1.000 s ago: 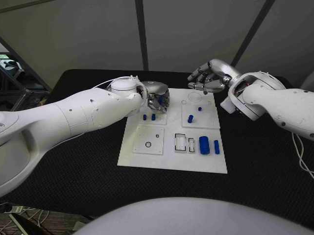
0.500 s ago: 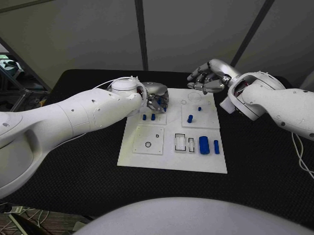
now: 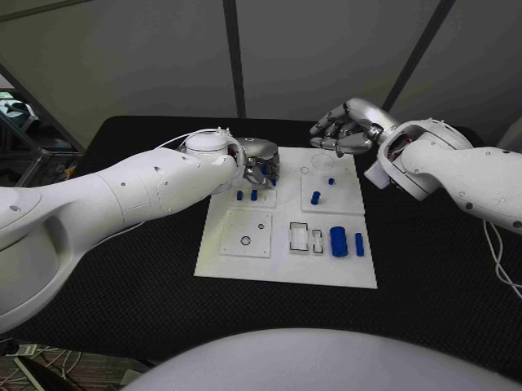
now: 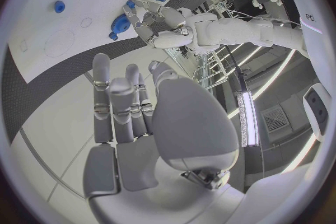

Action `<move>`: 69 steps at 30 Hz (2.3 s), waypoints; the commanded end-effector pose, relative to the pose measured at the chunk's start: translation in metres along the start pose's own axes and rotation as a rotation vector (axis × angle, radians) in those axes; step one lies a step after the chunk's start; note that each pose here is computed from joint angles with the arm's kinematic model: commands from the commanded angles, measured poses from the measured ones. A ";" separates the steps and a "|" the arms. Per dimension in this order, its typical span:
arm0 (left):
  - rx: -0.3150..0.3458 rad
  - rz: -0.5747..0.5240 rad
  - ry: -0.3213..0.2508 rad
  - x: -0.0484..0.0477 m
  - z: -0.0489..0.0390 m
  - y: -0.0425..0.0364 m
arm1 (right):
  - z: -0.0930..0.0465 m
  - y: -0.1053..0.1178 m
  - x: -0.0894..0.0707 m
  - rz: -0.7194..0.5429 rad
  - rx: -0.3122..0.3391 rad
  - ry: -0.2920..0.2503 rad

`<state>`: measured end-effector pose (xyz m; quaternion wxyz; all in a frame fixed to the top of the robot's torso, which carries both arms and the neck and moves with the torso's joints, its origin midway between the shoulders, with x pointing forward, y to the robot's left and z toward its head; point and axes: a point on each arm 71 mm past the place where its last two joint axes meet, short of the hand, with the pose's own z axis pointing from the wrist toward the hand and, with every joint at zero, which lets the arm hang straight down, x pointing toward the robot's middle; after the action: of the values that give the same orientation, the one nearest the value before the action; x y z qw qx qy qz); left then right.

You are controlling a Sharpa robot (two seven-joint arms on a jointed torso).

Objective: Assemble the parts on the task board

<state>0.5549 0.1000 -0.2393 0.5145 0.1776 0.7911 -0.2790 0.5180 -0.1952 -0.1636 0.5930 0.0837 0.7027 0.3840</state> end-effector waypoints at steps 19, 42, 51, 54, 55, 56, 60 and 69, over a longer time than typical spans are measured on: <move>0.026 -0.034 -0.043 0.0023 -0.0047 0.0027 | 0.000 0.001 -0.002 0.002 -0.008 -0.009; -0.034 -0.146 -0.117 -0.0261 -0.0327 0.0298 | -0.002 -0.001 -0.004 0.002 -0.002 -0.011; -0.076 -0.151 -0.081 -0.0232 -0.0404 0.0435 | -0.003 -0.002 -0.004 0.002 0.000 -0.010; -0.085 -0.151 -0.076 -0.0226 -0.0424 0.0462 | -0.003 -0.002 -0.004 0.002 0.001 -0.010; -0.088 -0.151 -0.074 -0.0224 -0.0432 0.0474 | -0.003 -0.002 -0.004 0.002 0.001 -0.010; -0.092 -0.152 -0.071 -0.0222 -0.0441 0.0487 | -0.003 -0.002 -0.004 0.002 0.001 -0.010; -0.103 -0.154 -0.058 -0.0211 -0.0470 0.0528 | -0.003 -0.003 -0.005 0.001 0.002 -0.010; -0.101 -0.165 -0.038 -0.0196 -0.0488 0.0527 | -0.003 -0.003 -0.005 0.002 0.002 -0.010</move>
<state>0.5585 0.1732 -0.2192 0.5239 0.0829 0.7991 -0.2831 0.5175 -0.2017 -0.1635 0.5945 0.0871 0.7033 0.3800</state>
